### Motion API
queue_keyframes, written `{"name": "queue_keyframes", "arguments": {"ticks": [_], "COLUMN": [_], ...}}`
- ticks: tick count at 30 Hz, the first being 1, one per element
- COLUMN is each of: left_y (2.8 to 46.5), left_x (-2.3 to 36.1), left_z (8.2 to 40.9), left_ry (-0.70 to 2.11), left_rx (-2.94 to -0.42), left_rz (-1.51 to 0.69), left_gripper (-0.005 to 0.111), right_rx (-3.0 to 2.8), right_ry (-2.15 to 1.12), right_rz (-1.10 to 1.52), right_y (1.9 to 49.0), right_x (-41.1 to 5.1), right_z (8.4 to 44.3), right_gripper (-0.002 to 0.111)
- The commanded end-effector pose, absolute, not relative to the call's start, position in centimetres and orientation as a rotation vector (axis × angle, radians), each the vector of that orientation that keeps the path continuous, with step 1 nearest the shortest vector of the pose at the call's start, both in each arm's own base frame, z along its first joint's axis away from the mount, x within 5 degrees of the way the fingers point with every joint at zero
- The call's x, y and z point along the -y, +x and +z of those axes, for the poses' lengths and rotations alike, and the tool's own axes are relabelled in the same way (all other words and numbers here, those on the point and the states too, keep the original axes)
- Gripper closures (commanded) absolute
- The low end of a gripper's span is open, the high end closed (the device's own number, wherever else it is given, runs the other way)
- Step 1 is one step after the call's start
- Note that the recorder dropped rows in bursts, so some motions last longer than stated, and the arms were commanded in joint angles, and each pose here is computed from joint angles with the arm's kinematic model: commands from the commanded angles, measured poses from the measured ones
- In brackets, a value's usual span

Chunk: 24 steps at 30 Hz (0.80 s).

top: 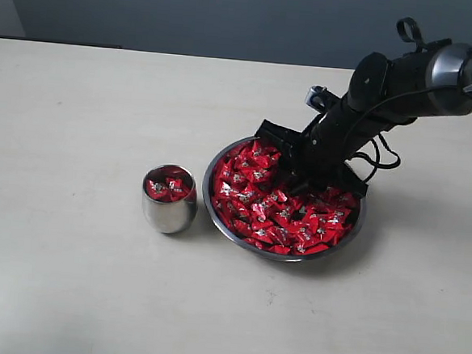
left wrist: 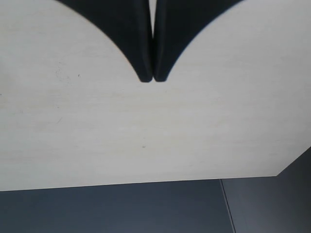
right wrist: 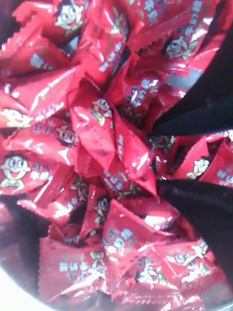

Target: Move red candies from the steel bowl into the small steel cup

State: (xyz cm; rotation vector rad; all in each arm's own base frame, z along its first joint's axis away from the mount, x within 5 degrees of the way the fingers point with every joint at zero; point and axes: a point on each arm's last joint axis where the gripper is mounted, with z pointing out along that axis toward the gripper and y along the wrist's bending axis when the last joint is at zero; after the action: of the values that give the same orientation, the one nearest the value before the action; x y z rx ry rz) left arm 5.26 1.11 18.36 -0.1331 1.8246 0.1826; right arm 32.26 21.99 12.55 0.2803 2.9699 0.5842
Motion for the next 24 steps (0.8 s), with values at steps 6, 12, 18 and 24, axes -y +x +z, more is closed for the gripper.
{"name": "queue_keyframes", "arguments": {"ticks": [6, 12, 18, 24], "left_y": [5.3, 5.3, 5.3, 5.3], "left_x": [-1.1, -1.1, -1.1, -1.1], "left_z": [18.3, 18.3, 18.3, 18.3], "left_ry": [-0.126, -0.126, -0.126, -0.126], "left_rx": [-1.817, -1.817, -1.817, -1.817], "left_rz": [0.179, 0.179, 0.179, 0.179], "left_gripper": [0.106, 0.106, 0.106, 0.106], "right_rx": [-2.898, -2.908, -2.852, -2.853], "right_ry": [0.361, 0.429, 0.524, 0.530], "right_rz": [0.609, 0.638, 0.698, 0.702], "right_y": [33.4, 33.5, 33.9, 33.9], "right_x": [-20.2, -20.0, -20.3, -20.3], "right_z": [14.6, 14.5, 14.6, 14.6], "right_gripper": [0.077, 0.077, 0.077, 0.077]}}
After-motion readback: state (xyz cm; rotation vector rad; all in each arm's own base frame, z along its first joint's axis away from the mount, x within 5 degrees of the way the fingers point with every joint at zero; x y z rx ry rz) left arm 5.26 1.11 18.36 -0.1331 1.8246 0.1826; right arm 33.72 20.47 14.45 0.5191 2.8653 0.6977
